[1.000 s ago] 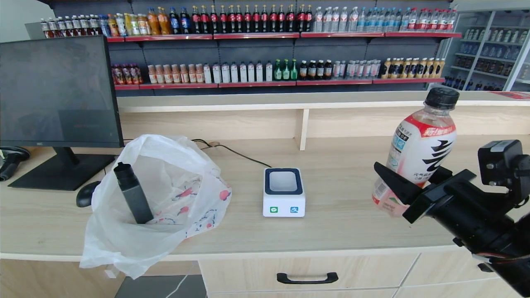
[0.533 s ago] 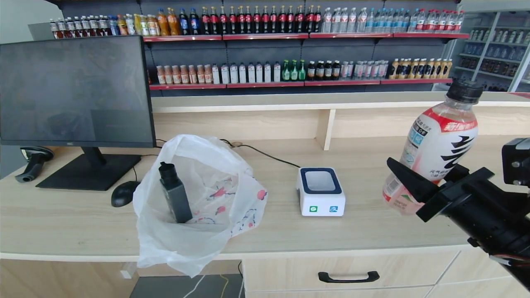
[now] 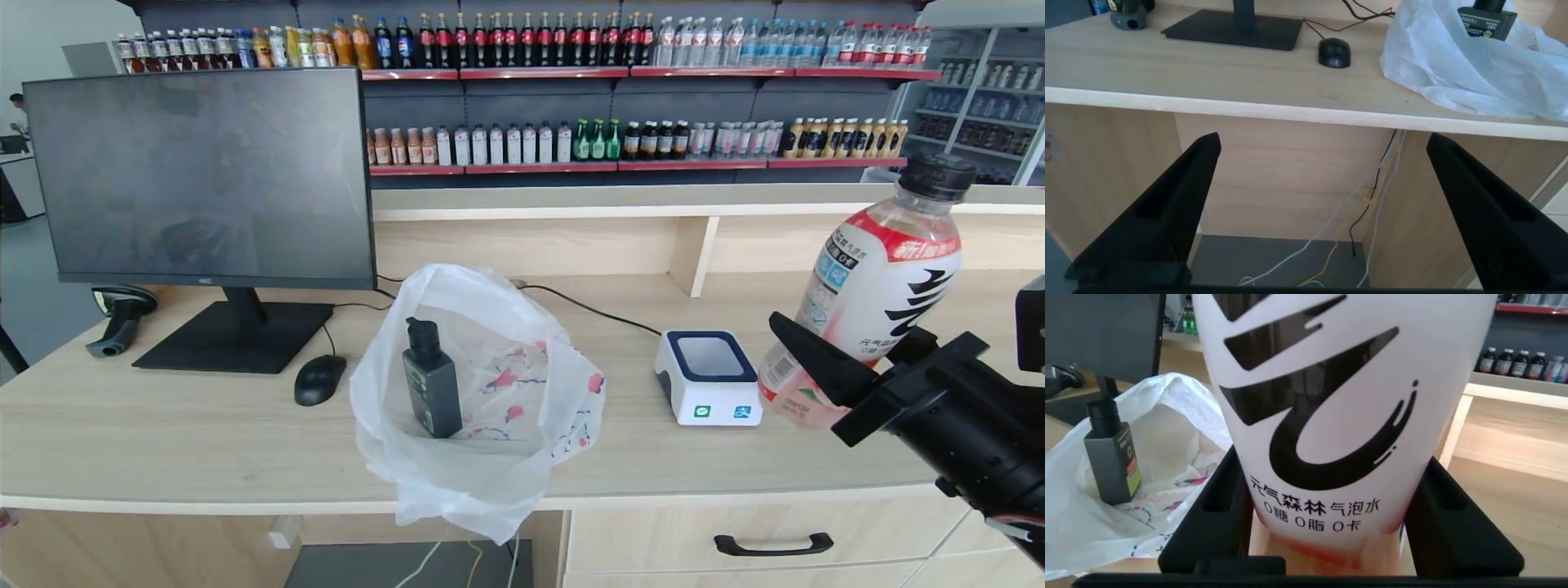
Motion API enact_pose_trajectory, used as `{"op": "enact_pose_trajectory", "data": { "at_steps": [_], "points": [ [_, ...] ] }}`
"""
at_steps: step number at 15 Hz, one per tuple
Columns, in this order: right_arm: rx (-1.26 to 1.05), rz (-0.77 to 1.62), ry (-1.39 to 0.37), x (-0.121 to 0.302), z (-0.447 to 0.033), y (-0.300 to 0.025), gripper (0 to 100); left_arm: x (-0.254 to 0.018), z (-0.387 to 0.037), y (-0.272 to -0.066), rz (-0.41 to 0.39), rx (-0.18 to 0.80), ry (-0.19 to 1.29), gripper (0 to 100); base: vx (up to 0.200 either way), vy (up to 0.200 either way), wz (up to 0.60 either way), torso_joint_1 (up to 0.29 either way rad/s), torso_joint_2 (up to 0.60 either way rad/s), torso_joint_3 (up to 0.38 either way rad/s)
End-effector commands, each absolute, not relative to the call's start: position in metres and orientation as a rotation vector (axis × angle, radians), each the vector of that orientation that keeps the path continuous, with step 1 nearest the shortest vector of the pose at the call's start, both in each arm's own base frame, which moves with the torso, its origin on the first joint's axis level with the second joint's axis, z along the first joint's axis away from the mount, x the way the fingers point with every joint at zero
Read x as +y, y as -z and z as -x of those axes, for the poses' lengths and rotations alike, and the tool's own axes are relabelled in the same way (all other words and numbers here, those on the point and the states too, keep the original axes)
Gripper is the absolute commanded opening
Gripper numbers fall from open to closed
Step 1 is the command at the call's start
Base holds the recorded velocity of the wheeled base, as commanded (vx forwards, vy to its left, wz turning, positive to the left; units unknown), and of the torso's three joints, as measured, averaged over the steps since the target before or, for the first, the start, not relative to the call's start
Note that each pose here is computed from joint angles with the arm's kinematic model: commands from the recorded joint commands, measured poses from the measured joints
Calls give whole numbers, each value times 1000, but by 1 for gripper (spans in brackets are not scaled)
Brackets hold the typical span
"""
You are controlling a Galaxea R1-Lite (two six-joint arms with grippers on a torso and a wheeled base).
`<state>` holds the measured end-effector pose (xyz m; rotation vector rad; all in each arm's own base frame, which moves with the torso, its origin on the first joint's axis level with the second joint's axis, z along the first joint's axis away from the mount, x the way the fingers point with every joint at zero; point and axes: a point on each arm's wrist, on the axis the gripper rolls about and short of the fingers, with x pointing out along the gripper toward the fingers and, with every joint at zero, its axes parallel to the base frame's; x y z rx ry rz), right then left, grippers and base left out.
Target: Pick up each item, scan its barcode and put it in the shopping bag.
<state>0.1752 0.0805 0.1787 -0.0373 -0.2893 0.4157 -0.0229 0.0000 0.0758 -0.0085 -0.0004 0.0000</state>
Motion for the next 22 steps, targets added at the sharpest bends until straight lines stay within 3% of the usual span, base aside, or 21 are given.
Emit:
{"op": "enact_pose_trajectory", "data": {
  "at_steps": [1,6,8,12,14,17,22],
  "points": [
    [-285,38,-412,81,-177,-178,0,0,23,-75,6,0,0,100,0,0,0,0,0,0],
    [-286,85,-412,83,-181,-176,0,0,23,-75,5,0,0,100,0,0,0,0,0,0],
    [-318,170,-506,86,-185,-177,0,0,23,-75,6,0,0,100,0,0,0,0,0,0],
    [-476,487,-643,70,-205,-184,0,0,23,-75,5,0,0,100,0,0,0,0,0,0],
    [-544,624,-614,75,-218,-188,0,0,23,-75,5,0,0,100,0,0,0,0,0,0],
    [-523,836,-649,81,-234,-159,0,0,23,-75,5,0,0,100,0,0,0,0,0,0],
    [-686,1032,-627,85,-260,-169,0,0,23,-75,5,0,0,100,0,0,0,0,0,0]
  ]
}}
